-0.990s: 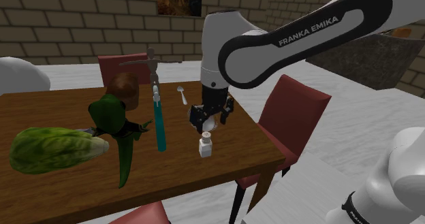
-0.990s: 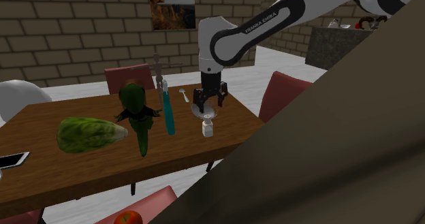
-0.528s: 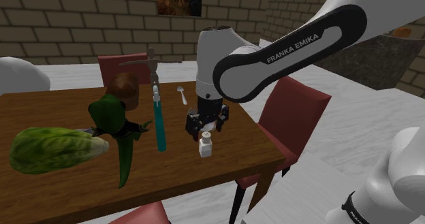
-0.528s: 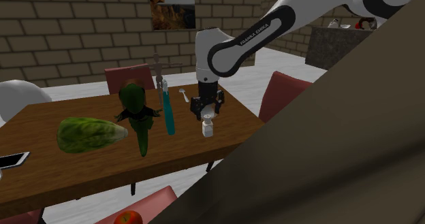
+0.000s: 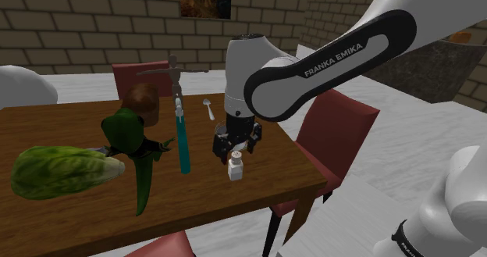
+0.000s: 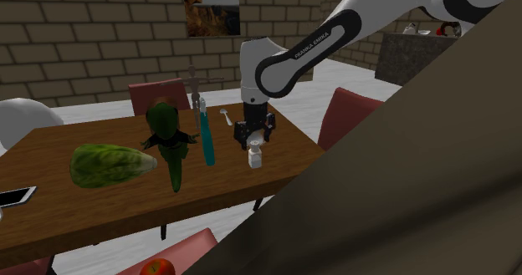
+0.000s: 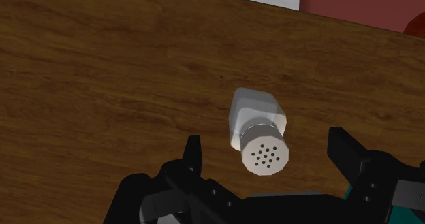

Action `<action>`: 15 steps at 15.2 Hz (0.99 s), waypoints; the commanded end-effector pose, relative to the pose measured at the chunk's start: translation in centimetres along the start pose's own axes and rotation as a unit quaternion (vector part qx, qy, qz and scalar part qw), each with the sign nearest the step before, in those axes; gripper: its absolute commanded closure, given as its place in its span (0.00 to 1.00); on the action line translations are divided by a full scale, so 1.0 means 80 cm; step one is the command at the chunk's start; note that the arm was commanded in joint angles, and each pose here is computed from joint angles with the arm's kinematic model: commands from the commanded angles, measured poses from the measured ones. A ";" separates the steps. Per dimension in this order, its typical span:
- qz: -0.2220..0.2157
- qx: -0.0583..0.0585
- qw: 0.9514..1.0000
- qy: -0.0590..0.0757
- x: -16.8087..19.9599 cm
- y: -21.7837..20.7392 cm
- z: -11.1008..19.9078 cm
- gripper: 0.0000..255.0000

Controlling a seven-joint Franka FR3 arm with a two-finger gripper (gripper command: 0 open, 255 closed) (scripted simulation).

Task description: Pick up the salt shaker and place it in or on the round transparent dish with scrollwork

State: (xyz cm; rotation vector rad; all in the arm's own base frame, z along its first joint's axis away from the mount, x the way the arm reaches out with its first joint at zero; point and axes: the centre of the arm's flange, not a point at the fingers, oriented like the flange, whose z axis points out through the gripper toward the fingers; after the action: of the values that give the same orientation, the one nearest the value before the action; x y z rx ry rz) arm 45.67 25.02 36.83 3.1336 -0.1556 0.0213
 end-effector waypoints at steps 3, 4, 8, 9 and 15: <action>0.000 0.000 1.000 0.000 0.000 0.000 0.000 1.00; 0.000 0.000 1.000 0.000 0.000 0.000 0.000 1.00; 0.000 0.000 1.000 0.000 0.000 0.000 0.000 1.00; 0.000 0.000 1.000 0.000 0.000 0.000 0.000 1.00; 0.000 0.000 1.000 0.000 0.000 0.000 -0.033 1.00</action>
State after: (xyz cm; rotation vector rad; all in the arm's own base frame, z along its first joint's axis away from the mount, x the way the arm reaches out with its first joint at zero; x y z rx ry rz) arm 45.64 25.00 39.06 3.1338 -0.1556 0.0220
